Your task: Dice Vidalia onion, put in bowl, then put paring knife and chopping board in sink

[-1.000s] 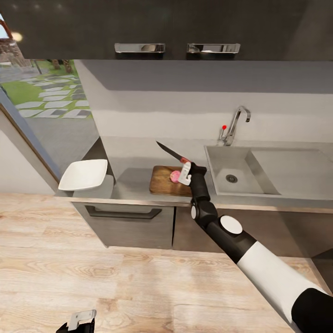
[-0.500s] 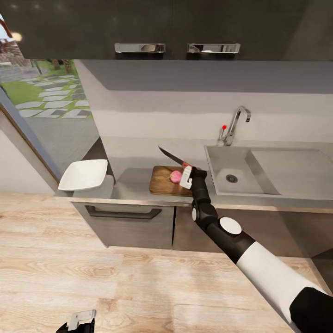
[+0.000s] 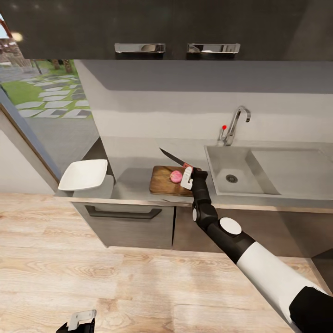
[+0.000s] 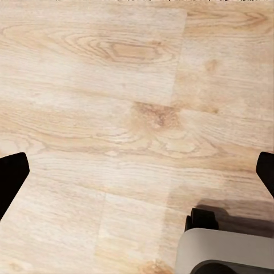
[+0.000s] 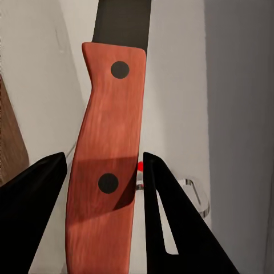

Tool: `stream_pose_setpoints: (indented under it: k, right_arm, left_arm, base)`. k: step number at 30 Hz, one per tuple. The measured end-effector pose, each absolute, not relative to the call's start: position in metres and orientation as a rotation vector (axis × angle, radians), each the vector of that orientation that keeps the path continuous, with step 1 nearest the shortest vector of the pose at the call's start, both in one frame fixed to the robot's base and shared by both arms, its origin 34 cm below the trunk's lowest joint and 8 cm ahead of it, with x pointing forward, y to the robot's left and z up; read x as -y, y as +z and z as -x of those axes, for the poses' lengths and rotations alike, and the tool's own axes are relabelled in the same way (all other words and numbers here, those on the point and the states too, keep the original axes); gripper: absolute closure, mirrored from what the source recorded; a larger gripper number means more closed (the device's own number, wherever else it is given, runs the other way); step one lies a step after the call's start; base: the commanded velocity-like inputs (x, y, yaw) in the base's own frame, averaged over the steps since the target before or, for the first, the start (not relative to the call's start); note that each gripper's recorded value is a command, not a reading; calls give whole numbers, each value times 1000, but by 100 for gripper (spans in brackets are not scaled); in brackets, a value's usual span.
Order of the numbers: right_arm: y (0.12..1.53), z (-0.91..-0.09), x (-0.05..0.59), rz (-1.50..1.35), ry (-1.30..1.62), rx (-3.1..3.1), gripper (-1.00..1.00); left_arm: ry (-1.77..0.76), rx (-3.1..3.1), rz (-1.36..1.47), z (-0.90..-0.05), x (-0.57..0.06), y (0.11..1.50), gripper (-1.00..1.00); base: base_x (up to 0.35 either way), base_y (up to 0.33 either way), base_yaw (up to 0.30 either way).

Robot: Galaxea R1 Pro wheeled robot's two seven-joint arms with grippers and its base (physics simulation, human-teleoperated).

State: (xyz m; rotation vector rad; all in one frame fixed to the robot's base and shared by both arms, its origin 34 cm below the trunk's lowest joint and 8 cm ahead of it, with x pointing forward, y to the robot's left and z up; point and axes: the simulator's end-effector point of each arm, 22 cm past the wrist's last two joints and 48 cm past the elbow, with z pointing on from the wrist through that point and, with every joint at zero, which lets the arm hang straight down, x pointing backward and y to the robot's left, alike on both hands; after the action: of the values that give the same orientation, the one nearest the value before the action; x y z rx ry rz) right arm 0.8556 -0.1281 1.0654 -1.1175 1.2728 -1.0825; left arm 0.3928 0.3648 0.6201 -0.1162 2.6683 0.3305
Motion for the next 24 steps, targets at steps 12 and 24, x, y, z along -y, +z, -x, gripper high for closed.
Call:
stream_pose_setpoints:
  k: [12, 24]
  right_arm:
    - [1062, -856, 130, 1124, -1086, -1279, 100]
    - [1057, -855, 129, 1139, -1081, -1286, 100]
  left_arm:
    - [330, -2668, 116, -393, -365, 620, -100]
    - [330, -2668, 116, -393, -365, 620, -100]
  base:
    - [0, 0, 0]
    - [0, 0, 0]
